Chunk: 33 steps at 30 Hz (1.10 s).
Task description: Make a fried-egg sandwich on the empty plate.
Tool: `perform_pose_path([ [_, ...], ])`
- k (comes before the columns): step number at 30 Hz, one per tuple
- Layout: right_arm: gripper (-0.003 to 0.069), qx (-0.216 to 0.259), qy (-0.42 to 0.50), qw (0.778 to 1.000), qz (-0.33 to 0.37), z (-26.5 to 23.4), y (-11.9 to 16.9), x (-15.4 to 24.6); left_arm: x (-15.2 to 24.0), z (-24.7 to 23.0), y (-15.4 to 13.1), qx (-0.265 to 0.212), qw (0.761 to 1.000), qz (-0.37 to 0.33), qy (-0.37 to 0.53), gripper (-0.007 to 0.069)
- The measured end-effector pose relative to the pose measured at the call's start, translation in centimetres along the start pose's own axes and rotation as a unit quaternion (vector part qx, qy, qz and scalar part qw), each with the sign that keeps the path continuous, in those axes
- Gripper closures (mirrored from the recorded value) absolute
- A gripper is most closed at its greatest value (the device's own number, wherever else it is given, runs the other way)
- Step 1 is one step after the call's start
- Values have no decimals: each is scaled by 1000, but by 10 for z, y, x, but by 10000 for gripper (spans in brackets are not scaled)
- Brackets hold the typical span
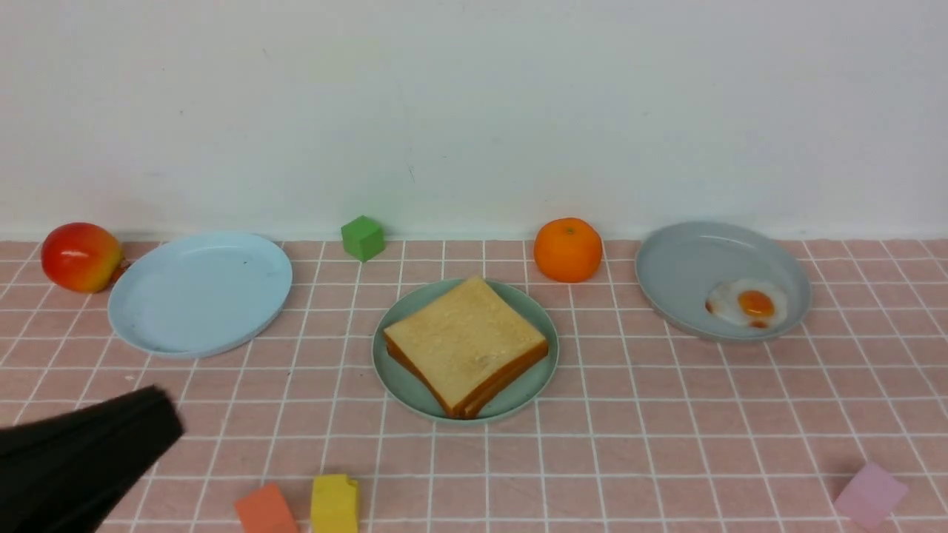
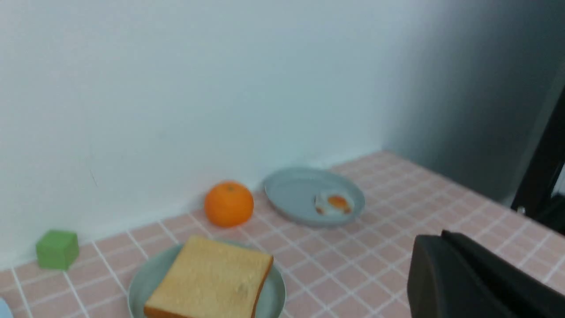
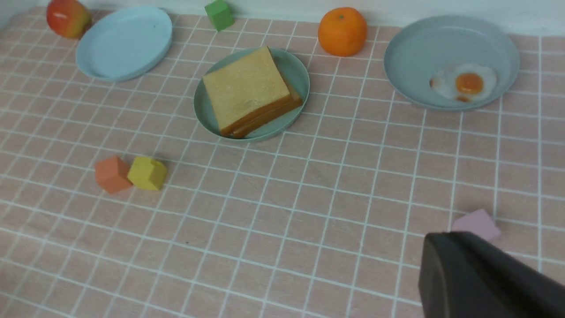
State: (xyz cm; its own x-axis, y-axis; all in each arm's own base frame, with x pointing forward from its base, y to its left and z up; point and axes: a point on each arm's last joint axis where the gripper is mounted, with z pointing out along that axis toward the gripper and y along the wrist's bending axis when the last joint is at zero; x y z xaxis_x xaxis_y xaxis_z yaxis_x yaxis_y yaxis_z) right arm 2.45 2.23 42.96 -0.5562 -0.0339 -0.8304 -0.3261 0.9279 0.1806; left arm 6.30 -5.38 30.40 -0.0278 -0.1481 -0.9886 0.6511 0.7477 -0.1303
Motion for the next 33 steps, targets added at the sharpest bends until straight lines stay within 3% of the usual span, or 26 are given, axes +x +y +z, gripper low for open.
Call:
perform_pose_path([
  [7,652,-2,1,1000,9,0,0,0,31,-9,3,-1,999,-2,38,638],
  [12,650,1,5,1000,10,3,-1,3,53,-10,5,-6,994,-63,88,638],
  [18,645,13,-4,1000,23,-2,-2,20,63,-10,6,-8,991,-75,112,638],
  [25,649,89,-49,994,26,5,-15,53,65,-11,5,-8,990,-76,121,638],
  [31,659,137,-207,969,22,76,-45,104,65,-11,5,-8,989,-77,123,638],
  [33,660,151,-205,967,18,106,-58,136,65,-11,5,-9,989,-78,123,638],
])
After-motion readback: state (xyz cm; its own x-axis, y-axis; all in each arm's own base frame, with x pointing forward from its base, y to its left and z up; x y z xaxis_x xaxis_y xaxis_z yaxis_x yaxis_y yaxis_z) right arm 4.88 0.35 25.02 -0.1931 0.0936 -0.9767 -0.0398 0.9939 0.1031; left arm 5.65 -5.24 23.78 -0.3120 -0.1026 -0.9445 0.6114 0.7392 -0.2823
